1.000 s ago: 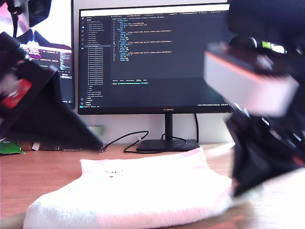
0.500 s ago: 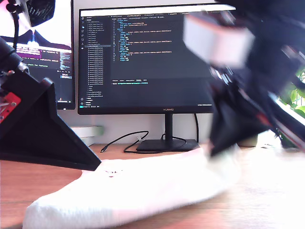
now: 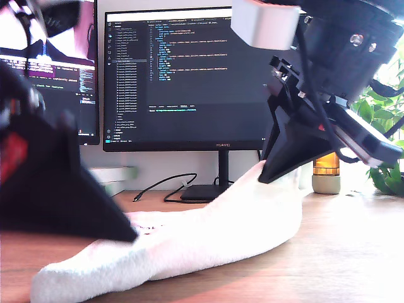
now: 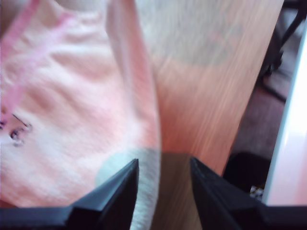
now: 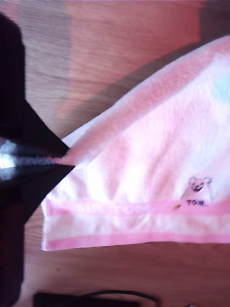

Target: Fold the tea towel to a neat square and place it to the right

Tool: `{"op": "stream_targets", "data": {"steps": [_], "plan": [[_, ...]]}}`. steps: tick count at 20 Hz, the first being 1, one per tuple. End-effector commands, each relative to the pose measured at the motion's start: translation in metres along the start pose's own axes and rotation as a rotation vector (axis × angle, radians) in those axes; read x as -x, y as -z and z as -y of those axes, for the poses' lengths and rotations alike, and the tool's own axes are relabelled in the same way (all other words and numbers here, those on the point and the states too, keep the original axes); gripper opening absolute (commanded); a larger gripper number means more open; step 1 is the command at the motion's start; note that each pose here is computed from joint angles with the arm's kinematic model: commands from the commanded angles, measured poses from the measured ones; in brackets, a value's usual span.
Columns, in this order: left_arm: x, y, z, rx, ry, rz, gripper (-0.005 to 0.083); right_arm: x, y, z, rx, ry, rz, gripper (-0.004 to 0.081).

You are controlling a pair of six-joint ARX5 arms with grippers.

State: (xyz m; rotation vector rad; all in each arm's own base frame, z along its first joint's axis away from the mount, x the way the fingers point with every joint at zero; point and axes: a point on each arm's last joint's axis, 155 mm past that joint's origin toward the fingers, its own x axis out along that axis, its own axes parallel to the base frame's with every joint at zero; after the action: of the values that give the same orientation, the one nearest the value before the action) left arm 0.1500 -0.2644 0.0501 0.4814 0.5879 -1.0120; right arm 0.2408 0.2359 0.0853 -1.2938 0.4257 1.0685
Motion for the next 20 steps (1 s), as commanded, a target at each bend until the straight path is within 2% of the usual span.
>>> {"op": "stream_targets", "data": {"steps": [1, 6, 12, 13, 16, 18, 19, 20], "plan": [[-0.004, 0.011, 0.001, -0.018, -0.014, -0.032, 0.0304, -0.001, 0.0, 0.003, -0.026, 0.004, -0.001, -0.0013], [-0.014, 0.029, -0.023, -0.05, -0.169, -0.107, 0.0304, -0.001, -0.002, 0.006, -0.061, 0.009, 0.007, -0.0013], [-0.024, 0.026, -0.015, -0.111, -0.187, -0.091, 0.0343, -0.001, -0.002, 0.007, -0.066, 0.012, 0.007, -0.0013], [-0.025, 0.027, -0.015, -0.113, -0.187, -0.097, 0.0325, -0.001, -0.002, 0.007, -0.066, 0.012, 0.007, -0.0013], [-0.025, 0.035, -0.017, -0.12, -0.198, -0.126, 0.0167, -0.001, -0.002, 0.007, -0.074, 0.011, 0.007, -0.0013], [-0.024, 0.035, -0.022, -0.122, -0.222, -0.13, 0.0154, -0.001, -0.002, 0.007, -0.097, 0.011, 0.007, -0.0013], [-0.024, 0.035, -0.023, -0.122, -0.231, -0.13, 0.0128, -0.001, -0.002, 0.007, -0.107, 0.011, 0.008, -0.0013], [-0.024, 0.035, -0.024, -0.123, -0.236, -0.132, 0.0065, -0.001, -0.002, 0.006, -0.112, 0.01, 0.008, -0.0013]]}}
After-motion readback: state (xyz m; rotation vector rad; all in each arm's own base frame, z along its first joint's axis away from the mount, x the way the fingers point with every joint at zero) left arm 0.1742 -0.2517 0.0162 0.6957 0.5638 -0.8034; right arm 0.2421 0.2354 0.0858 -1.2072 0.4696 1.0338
